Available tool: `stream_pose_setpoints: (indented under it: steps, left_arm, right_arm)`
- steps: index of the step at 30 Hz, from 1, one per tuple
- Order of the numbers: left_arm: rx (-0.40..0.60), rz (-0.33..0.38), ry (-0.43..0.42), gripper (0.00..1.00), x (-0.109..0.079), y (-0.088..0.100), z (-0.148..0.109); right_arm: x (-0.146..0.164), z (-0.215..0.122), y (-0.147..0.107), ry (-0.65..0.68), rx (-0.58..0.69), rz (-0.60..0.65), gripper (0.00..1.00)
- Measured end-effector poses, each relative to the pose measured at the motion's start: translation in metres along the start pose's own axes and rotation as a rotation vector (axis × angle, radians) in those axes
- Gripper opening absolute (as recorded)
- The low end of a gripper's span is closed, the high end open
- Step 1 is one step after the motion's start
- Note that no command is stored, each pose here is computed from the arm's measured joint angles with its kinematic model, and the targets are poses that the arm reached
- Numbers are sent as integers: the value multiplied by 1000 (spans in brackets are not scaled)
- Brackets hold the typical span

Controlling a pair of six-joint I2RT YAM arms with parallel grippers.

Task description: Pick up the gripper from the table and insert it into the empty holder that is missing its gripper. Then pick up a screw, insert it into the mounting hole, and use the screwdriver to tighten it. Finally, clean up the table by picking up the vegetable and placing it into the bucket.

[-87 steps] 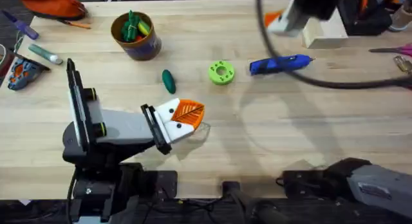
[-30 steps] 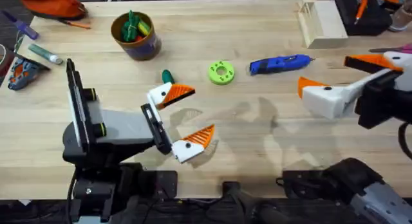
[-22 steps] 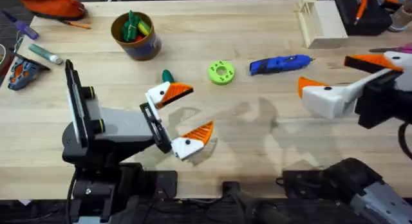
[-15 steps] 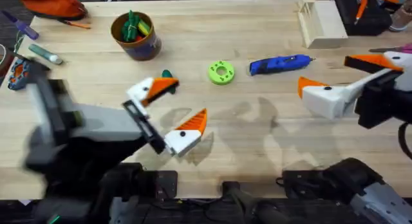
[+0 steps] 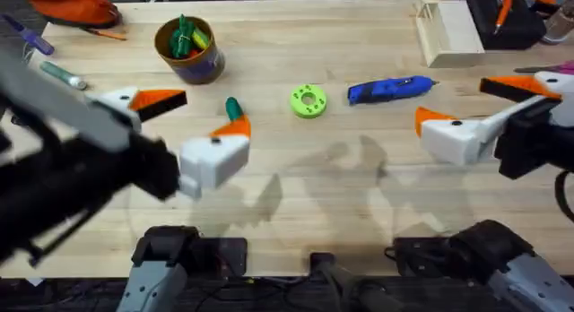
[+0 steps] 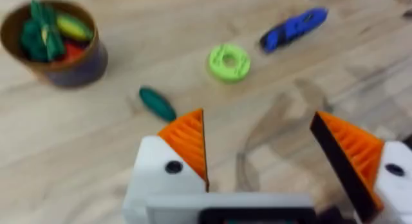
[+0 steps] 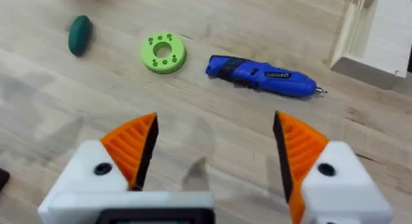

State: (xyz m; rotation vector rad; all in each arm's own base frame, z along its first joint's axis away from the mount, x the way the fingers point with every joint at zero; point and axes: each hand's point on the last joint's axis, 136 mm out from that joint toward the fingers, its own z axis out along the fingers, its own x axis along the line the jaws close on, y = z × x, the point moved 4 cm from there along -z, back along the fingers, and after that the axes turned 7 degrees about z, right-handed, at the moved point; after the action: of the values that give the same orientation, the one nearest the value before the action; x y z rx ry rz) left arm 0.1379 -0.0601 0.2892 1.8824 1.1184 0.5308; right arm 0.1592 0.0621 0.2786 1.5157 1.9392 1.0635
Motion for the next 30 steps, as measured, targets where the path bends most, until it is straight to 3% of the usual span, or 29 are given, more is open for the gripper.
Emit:
stream_pose_setpoints:
  steps: [5,12,22,30]
  left_arm:
    - [132,-59,5,985,17,11,15]
    - [252,-142,7,985,33,5,41]
    - [517,-390,185,987,65,-5,57]
    - [698,-456,326,987,79,-7,97]
  right_arm:
    - [0,0,0,0,0,0,980]
    - [0,0,0,0,1,0,980]
    - [0,0,0,0,1,0,980]
    - [0,0,0,0,1,0,979]
